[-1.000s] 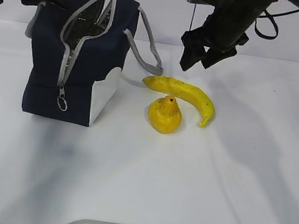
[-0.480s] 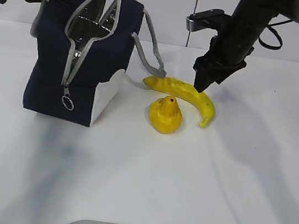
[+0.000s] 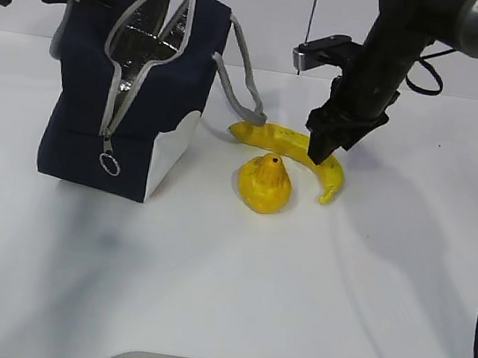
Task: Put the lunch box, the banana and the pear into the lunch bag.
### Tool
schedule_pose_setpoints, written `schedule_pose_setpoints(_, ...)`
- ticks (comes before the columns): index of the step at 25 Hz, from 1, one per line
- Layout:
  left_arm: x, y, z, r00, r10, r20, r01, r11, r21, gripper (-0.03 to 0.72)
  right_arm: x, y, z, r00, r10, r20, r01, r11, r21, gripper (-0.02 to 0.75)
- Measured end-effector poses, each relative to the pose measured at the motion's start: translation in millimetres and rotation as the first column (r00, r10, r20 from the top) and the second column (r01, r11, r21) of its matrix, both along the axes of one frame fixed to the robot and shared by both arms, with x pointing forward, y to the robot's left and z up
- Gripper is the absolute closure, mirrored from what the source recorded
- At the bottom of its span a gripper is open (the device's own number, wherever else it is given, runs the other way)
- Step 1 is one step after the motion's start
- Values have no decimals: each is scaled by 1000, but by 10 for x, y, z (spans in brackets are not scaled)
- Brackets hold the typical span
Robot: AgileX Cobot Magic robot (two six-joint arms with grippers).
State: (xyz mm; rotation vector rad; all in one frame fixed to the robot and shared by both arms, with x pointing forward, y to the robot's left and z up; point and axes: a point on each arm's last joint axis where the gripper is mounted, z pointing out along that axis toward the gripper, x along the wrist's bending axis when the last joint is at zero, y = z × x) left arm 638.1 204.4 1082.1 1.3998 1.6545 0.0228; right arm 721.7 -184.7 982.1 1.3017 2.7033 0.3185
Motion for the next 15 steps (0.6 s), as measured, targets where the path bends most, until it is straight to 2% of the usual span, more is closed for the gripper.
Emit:
schedule_pose_setpoints(7, 0, 0, 0, 1000, 0, 0, 0, 1000, 0, 692, 33, 10, -260, 999, -1, -52, 0, 1000, -8, 218)
schedule_pose_setpoints(15, 0, 0, 0, 1000, 0, 0, 0, 1000, 0, 692, 68, 17, -260, 1000, -4, -15, 4, 1000, -1, 218)
